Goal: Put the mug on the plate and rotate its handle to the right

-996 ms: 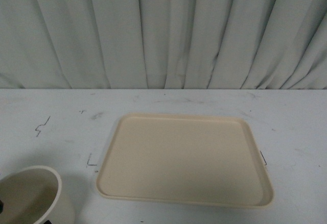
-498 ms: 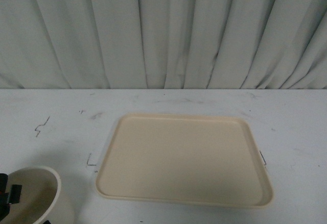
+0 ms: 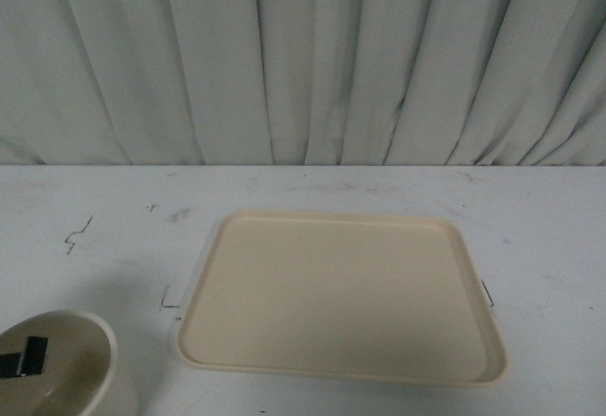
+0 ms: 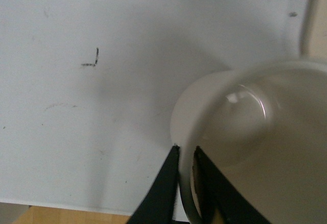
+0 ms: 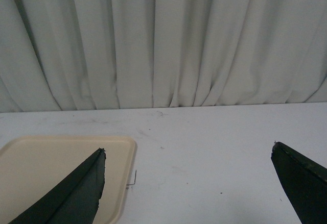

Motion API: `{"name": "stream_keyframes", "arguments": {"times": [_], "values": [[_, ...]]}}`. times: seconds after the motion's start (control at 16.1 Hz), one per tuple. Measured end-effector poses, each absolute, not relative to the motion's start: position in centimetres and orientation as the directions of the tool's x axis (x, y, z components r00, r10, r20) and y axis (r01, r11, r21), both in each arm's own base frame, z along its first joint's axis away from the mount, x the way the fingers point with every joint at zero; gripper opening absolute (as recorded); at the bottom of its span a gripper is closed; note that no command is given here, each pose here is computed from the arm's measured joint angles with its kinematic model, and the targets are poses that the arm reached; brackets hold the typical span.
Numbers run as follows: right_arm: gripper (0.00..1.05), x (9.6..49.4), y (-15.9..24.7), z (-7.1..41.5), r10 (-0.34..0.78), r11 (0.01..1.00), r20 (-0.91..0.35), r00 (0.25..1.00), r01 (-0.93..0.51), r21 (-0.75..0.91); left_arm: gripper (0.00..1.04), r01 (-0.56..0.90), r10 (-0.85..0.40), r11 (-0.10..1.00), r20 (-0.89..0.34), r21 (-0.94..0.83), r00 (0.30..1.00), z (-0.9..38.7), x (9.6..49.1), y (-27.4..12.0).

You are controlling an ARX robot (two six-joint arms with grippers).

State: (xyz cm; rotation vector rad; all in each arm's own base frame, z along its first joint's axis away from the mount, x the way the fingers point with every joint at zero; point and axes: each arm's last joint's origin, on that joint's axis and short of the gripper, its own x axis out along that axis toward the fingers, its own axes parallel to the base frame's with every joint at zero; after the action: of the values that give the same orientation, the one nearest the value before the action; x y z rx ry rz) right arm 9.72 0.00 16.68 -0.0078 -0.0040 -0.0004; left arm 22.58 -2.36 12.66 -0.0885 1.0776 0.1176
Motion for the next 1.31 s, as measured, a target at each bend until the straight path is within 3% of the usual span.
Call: {"name": "stream_keyframes", "arguments": {"times": [0.06,0.19,0.44,0.87,1.31], "values": [[0.98,9.7,0.0,16.7,0.0,1.0,0.004,1.0,0.0,-0.008,0.03,-0.094,0.028,0.995,-0.861,-0.023,0.507,14.6,22.7,-3.3],[0.98,9.7,0.0,16.7,0.0,1.0,0.004,1.0,0.0,-0.008,0.03,-0.013,-0.022,0.999,-0.807,-0.037,0.59,17.8,24.2,-5.3],[0.98,9.7,0.0,16.7,0.0,1.0,0.004,1.0,0.0,-0.008,0.03,0.224,-0.145,0.975,-0.768,-0.002,0.623,19.7,28.3,-11.7],[0.98,9.7,0.0,16.7,0.0,1.0,0.004,1.0,0.0,-0.008,0.03,0.445,-0.232,0.895,-0.827,0.025,0.512,17.6,34.0,-18.7],[0.98,9.7,0.0,16.7,0.0,1.0,0.004,1.0,0.0,-0.008,0.03,0.493,-0.225,0.869,-0.865,0.03,0.448,15.6,35.4,-20.3]]}}
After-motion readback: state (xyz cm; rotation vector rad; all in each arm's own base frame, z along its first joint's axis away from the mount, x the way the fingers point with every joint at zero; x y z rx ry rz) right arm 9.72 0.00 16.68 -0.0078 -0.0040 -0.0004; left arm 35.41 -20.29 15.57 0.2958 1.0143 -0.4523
